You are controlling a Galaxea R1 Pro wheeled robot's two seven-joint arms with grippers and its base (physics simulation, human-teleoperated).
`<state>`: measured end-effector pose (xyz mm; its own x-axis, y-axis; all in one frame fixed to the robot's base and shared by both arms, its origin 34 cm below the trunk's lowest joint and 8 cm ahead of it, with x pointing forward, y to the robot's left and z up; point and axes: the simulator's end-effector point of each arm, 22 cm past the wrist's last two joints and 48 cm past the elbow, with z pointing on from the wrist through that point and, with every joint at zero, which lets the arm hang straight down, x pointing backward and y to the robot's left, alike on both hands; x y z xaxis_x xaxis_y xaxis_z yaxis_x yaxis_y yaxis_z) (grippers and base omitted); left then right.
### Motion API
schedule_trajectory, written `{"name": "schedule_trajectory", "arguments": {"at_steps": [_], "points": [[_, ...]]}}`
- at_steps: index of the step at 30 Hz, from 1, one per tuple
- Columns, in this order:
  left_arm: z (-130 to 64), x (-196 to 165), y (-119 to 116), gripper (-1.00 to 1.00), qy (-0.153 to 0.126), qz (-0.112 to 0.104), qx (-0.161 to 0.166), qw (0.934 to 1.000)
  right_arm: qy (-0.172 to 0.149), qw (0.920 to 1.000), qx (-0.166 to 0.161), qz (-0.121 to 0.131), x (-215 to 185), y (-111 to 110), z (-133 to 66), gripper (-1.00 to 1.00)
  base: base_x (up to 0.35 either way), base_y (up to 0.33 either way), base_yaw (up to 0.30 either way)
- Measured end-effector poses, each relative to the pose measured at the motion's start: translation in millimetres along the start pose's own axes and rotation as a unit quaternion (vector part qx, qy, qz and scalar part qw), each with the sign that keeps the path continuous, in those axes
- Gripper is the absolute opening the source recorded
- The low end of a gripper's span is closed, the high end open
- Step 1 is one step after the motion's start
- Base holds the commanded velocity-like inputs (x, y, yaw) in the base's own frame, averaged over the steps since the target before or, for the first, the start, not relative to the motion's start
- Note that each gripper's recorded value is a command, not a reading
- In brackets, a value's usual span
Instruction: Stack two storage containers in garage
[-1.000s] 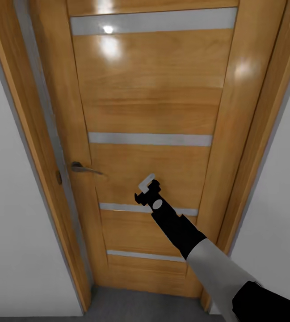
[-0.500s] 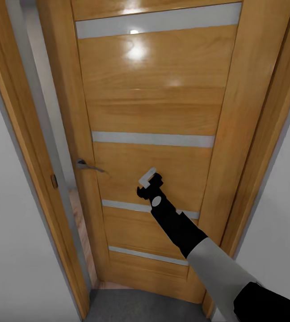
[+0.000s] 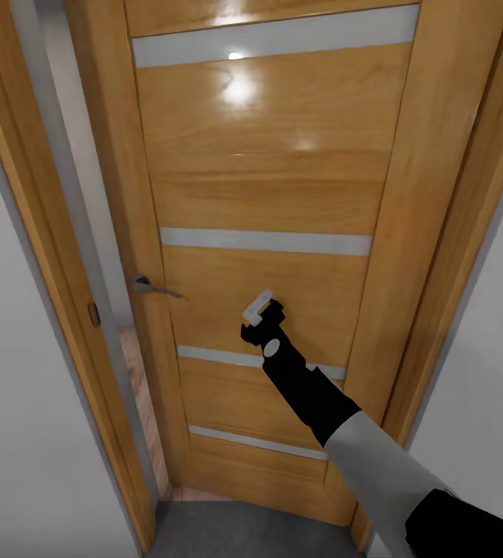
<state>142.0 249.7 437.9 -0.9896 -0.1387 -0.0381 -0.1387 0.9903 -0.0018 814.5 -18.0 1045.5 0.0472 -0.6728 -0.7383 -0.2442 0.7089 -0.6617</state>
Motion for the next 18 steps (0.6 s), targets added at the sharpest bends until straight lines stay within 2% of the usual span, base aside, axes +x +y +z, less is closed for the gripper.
{"name": "schedule_trajectory", "arguments": {"at_steps": [4,18], "points": [[-0.1,-0.3,1.8,1.0,-0.001,0.0,-0.001,1.0,0.0,1.0,0.002,-0.005,0.8,-0.3,0.1,1.0,0.227,0.0,0.0],[-0.1,-0.4,2.1,1.0,-0.001,-0.001,-0.001,1.0,0.003,1.0,-0.003,-0.001,4.4,3.3,1.2,1.0,0.265,0.0,0.0]]}}
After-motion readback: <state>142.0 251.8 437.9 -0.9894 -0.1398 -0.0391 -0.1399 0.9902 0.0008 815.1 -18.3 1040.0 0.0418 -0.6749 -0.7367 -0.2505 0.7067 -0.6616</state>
